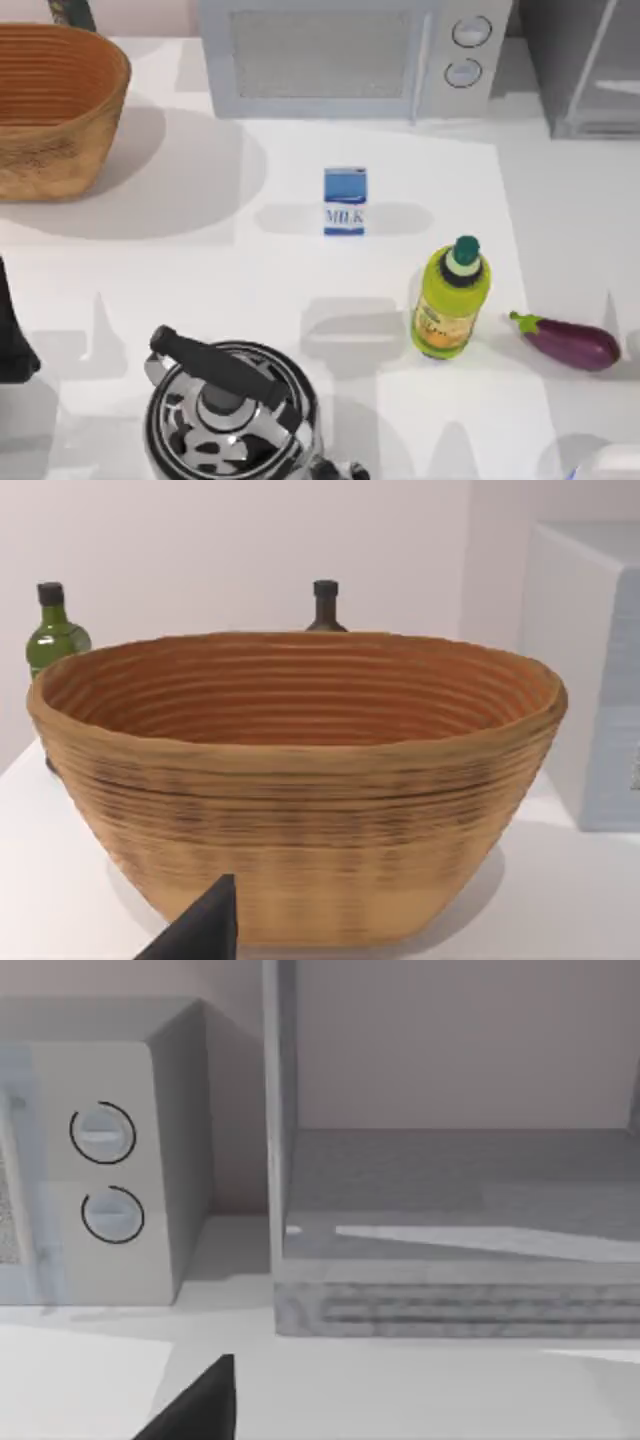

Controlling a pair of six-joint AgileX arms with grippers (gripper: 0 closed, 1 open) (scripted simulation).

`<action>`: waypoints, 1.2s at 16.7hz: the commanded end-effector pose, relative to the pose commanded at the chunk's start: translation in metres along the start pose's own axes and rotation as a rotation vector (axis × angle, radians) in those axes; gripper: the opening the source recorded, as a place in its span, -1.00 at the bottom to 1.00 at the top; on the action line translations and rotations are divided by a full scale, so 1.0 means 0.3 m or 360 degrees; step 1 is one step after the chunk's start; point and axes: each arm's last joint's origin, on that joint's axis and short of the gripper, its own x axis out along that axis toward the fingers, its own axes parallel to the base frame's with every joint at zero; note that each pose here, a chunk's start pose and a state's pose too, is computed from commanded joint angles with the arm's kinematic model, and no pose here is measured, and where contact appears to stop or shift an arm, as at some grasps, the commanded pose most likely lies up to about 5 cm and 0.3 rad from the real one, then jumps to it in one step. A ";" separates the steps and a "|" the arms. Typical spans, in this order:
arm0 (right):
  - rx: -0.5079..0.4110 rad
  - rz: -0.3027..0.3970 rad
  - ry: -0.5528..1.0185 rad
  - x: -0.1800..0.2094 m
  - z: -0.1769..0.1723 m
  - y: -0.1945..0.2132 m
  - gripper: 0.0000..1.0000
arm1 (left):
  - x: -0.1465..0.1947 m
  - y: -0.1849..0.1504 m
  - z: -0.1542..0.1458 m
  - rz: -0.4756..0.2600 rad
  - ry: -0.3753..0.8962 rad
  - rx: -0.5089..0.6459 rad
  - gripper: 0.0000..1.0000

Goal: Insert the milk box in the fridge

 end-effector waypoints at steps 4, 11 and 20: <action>0.0000 0.0000 -0.0003 0.003 0.015 0.003 1.00 | 0.000 0.000 0.000 0.0000 0.0000 0.0000 1.00; -0.0029 -0.0029 0.0021 0.096 0.182 0.046 1.00 | 0.000 0.000 0.000 0.0000 0.0000 0.0000 1.00; -0.0106 0.0005 0.0062 0.515 0.281 0.377 1.00 | 0.000 0.000 0.000 0.0000 0.0000 0.0000 1.00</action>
